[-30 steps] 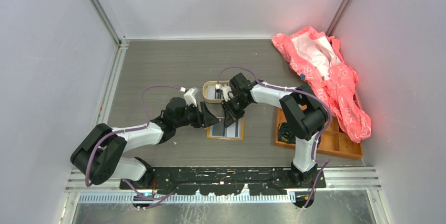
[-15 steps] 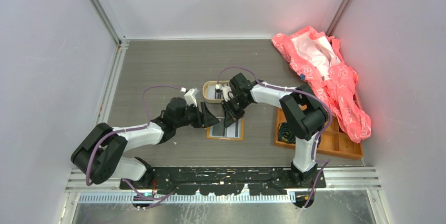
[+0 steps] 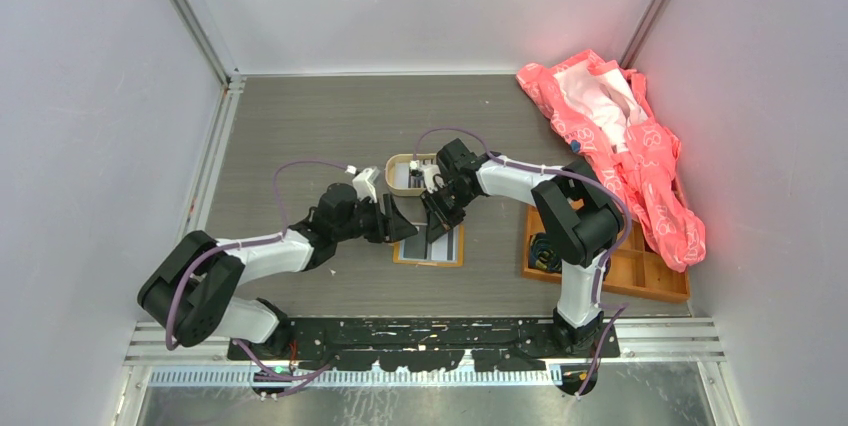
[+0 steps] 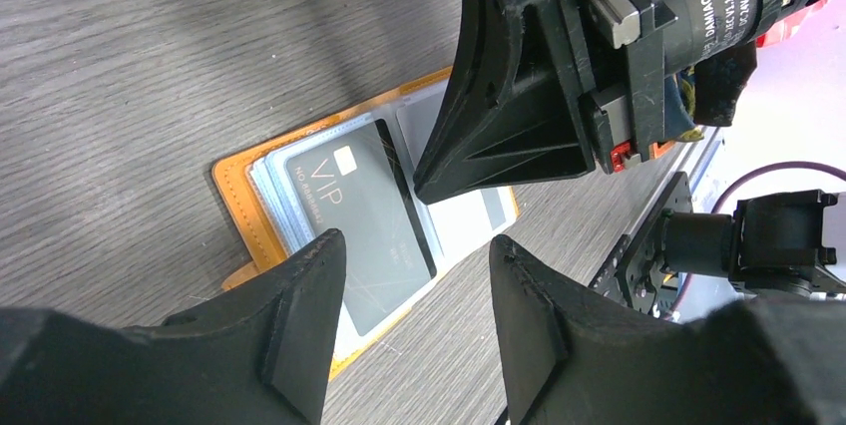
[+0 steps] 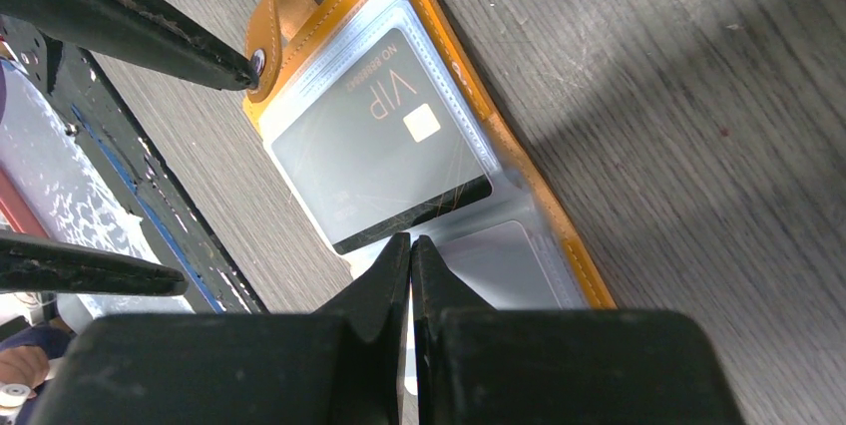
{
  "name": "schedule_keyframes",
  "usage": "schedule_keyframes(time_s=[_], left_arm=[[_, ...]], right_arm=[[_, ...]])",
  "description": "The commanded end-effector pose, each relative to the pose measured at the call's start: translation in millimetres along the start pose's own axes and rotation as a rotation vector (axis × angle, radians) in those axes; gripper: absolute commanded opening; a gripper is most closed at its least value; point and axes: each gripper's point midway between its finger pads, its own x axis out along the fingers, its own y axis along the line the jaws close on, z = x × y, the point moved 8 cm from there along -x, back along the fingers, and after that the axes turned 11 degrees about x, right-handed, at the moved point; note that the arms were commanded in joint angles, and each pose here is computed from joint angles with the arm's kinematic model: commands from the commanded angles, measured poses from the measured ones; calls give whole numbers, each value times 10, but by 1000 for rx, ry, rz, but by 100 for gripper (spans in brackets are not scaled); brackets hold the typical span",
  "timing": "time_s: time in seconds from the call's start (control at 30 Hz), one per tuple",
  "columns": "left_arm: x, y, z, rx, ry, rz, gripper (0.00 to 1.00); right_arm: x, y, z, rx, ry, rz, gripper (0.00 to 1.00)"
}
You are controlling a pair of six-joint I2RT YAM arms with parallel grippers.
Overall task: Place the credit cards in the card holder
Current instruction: Turn over the card slot in the card holder.
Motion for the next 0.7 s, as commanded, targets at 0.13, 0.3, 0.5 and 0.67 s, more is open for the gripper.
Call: schedule_keyframes(time_s=[0.13,0.3,0.5,0.67], left_arm=[[29,-113,124,28,-63,-88,55],[40,-99,112,25,-59,-86,55],[55,-83,95,26,-53,-81,55],[76,-60,87,23,-46,-66,54]], right_arm=[[-40,36,88,-23,-16,14,9],[-40,38,88,-24,-16,15,9],[-43,46,90,-25,-16,17,9],[-46,46,92,-25,-17,19,9]])
